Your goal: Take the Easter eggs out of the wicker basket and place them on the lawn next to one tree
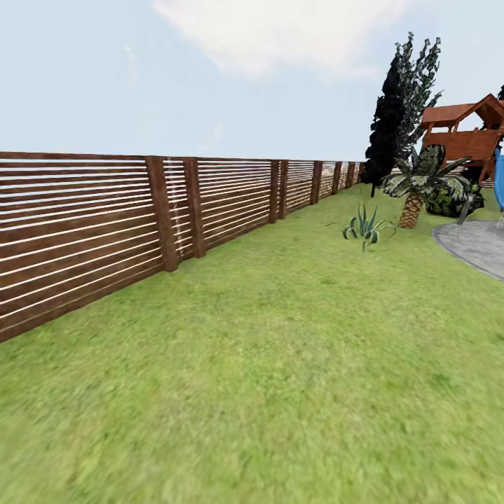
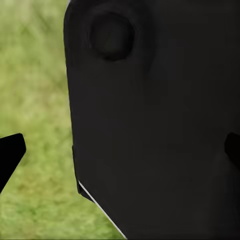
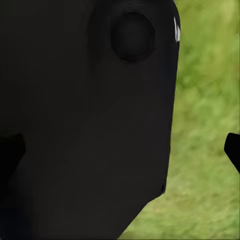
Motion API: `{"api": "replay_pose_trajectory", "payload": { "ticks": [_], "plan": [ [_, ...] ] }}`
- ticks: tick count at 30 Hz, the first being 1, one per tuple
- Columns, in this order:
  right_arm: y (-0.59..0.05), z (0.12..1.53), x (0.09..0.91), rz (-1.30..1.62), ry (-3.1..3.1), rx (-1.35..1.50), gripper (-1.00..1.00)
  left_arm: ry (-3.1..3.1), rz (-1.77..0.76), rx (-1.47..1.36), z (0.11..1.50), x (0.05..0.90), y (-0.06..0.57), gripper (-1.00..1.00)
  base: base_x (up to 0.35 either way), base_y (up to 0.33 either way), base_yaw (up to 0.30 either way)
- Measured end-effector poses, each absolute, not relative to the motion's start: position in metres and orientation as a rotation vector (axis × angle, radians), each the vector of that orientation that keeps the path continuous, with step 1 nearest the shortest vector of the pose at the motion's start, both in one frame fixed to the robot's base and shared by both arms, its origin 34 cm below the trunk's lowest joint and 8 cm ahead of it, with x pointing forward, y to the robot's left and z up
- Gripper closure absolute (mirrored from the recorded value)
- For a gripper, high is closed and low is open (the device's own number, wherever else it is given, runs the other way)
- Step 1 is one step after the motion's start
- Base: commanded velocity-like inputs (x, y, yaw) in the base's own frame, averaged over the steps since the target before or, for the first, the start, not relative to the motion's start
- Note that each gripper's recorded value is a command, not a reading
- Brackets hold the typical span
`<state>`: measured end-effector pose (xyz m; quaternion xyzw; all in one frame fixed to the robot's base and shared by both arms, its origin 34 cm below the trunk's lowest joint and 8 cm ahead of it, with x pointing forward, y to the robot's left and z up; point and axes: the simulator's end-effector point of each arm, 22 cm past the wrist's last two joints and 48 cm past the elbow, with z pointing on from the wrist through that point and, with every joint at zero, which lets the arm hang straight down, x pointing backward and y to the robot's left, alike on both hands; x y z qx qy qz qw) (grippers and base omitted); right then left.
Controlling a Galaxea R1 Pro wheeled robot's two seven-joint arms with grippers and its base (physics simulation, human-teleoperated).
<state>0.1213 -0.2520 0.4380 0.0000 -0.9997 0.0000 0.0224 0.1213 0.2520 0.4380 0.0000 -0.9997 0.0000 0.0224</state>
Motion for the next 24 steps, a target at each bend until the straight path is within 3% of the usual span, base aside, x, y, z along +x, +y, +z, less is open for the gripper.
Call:
{"api": "replay_pose_trajectory", "payload": {
  "ticks": [4,9,24],
  "plan": [
    [-0.234,0.438,0.141,-0.037,-3.12,-0.012,-1.0,-3.118,0.043,0.01,0.438,0.126,0.233,-1.0,0.037,0.0,0.0],
    [-0.212,0.438,0.145,-0.083,-3.124,-0.026,-1.0,-3.174,0.062,0.013,0.438,0.145,0.224,-1.0,0.291,0.0,-0.031],
    [-0.197,0.439,0.147,-0.114,-3.127,-0.024,-1.0,-3.218,0.048,0.017,0.439,0.164,0.231,-1.0,0.332,0.099,-0.203]
  ]
}}
